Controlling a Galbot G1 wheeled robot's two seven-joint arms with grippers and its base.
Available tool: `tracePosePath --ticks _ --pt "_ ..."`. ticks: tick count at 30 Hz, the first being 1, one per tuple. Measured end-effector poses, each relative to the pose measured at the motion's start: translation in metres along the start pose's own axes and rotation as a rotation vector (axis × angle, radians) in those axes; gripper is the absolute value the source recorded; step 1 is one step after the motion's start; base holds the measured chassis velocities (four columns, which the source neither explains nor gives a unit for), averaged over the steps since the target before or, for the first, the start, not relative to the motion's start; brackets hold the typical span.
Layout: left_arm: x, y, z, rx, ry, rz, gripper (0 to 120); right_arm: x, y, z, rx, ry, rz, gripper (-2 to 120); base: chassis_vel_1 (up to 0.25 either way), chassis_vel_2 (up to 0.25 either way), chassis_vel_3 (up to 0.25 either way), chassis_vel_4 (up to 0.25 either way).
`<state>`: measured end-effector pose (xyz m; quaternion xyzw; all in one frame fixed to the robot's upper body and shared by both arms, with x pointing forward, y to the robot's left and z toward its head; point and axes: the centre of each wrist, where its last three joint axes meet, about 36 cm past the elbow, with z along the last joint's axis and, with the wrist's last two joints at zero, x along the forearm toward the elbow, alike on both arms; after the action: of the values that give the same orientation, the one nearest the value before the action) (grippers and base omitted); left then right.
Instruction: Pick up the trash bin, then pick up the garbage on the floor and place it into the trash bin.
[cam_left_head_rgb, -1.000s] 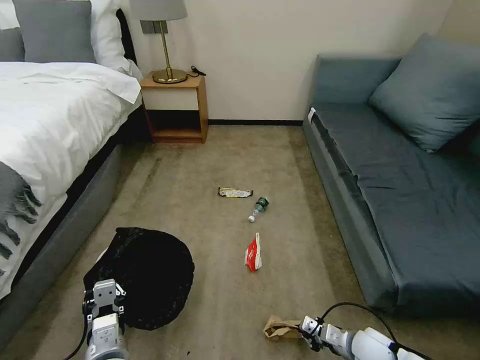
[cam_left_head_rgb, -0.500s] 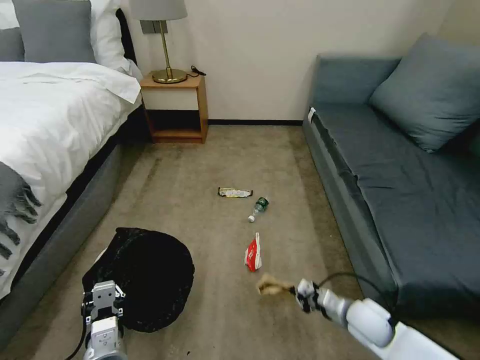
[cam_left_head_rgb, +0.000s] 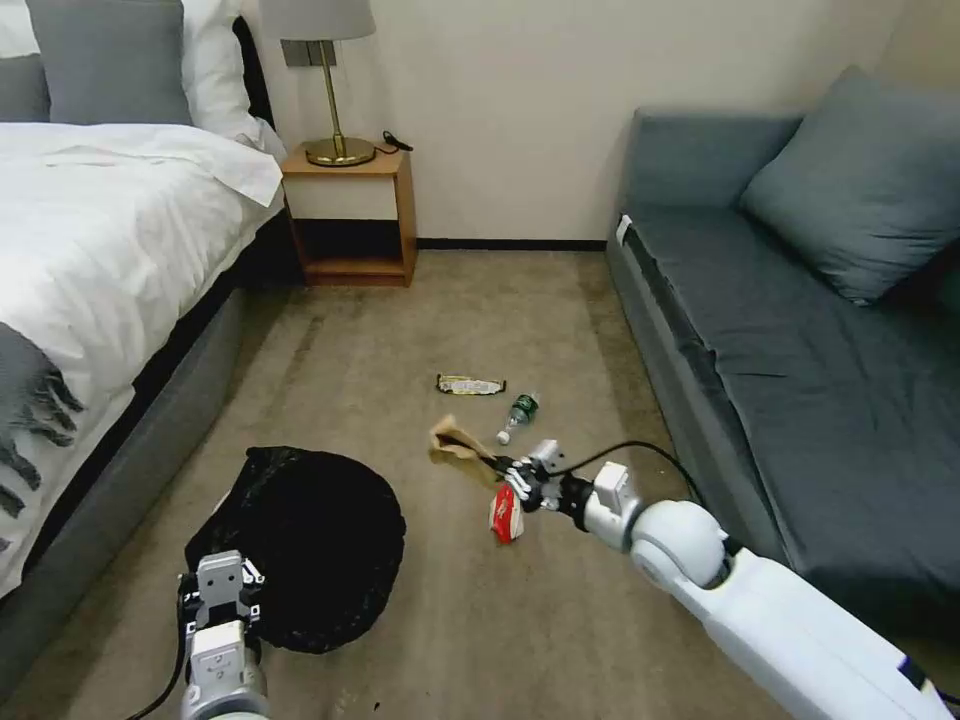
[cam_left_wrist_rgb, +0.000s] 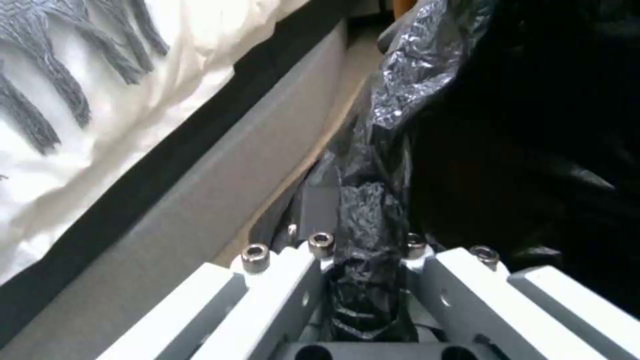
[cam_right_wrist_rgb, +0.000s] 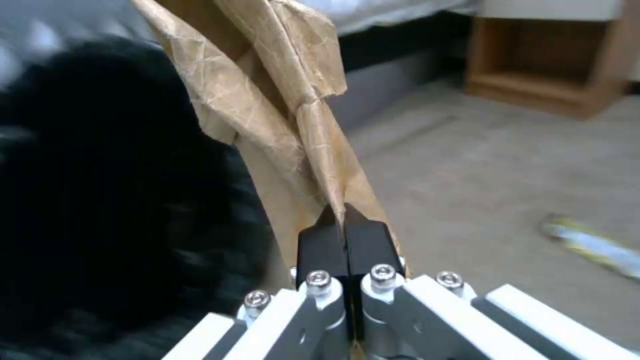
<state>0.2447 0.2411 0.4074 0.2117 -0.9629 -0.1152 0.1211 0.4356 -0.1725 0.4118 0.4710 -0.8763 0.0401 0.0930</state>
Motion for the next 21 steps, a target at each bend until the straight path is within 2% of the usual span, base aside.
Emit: tracePosePath --ticks 2,7,8,12,16,21 --pt "-0.001 0.0 -0.001 0.001 -0.001 -0.001 1 -0.005 0.007 0.0 -0.028 -0.011 -0.026 0 0.0 0.0 0.0 0.0" --pt "-0.009 -0.003 0.001 0.005 0.0 -0.008 1 -0.03 0.052 0.005 -0.169 -0.056 -0.154 0 0.0 0.0 0.0 0.0" --pt "-0.009 -0.003 0.001 0.005 0.0 -0.008 1 -0.03 0.052 0.005 -0.169 -0.056 -0.154 0 0.0 0.0 0.0 0.0" --pt "-0.01 -0.007 0.002 0.012 0.004 -0.005 1 -0.052 0.087 0.001 -0.268 -0.107 -0.235 0 0.0 0.0 0.0 0.0" --pt "-0.008 -0.009 0.0 0.019 0.005 0.001 1 -0.074 0.105 0.003 -0.298 -0.126 -0.26 0 0.0 0.0 0.0 0.0" --pt "-0.004 -0.009 -0.002 0.026 0.001 0.009 1 -0.09 0.105 0.016 -0.281 -0.107 -0.241 0 0.0 0.0 0.0 0.0"
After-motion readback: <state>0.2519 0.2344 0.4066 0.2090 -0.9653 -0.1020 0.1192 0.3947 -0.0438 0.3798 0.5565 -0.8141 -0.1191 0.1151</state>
